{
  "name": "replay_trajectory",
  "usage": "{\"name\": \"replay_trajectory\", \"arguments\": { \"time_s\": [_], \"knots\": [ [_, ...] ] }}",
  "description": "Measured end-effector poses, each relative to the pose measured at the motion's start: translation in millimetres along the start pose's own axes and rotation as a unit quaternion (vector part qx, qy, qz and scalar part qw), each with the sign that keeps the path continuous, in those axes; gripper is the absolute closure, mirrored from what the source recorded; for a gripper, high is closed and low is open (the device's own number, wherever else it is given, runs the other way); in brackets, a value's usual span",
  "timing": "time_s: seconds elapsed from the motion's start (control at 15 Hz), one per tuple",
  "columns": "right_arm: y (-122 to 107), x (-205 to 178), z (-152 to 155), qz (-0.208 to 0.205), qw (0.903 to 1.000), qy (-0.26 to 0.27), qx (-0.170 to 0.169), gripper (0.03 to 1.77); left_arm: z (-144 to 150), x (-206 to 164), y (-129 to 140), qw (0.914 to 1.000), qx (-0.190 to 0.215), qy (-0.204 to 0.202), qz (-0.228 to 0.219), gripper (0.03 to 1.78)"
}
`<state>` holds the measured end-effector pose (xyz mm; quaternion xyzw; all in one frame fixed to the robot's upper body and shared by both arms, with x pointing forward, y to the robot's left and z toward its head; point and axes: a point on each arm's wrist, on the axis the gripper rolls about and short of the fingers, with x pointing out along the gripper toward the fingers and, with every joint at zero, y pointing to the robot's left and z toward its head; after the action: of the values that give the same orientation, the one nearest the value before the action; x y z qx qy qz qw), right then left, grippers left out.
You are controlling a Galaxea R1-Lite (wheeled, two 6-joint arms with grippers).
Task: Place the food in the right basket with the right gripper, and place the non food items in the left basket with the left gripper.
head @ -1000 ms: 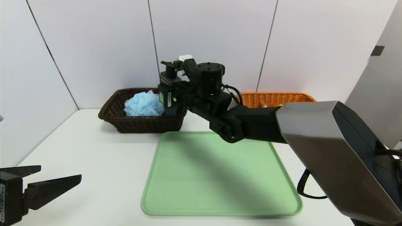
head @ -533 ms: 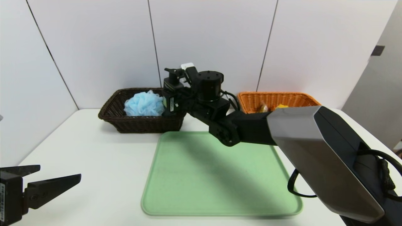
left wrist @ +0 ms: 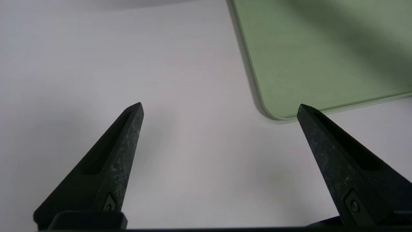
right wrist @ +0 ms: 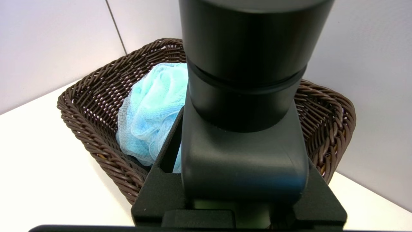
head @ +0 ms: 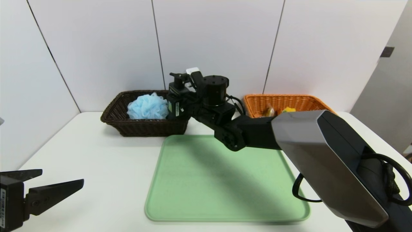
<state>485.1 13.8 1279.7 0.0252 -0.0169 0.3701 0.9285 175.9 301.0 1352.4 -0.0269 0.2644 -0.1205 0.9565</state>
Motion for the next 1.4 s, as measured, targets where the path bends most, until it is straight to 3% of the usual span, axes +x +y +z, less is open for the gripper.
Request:
{"name": "replay_trajectory", "arguments": {
  "time_s": [0.53,0.93,1.4],
  "knots": [
    [-2,0,-2,0.006,1.0000,0.006,-0.003,1.17,0,3,0,1.0000,0.002,0.005,0.000,0.12],
    [0,0,-1,0.013,0.9999,-0.001,-0.002,0.60,0,3,0,1.0000,0.003,0.005,0.000,0.12],
    [-1,-7,23,0.008,0.9996,-0.027,-0.003,0.30,0,3,0,1.0000,0.002,0.004,0.000,0.12]
  ]
}}
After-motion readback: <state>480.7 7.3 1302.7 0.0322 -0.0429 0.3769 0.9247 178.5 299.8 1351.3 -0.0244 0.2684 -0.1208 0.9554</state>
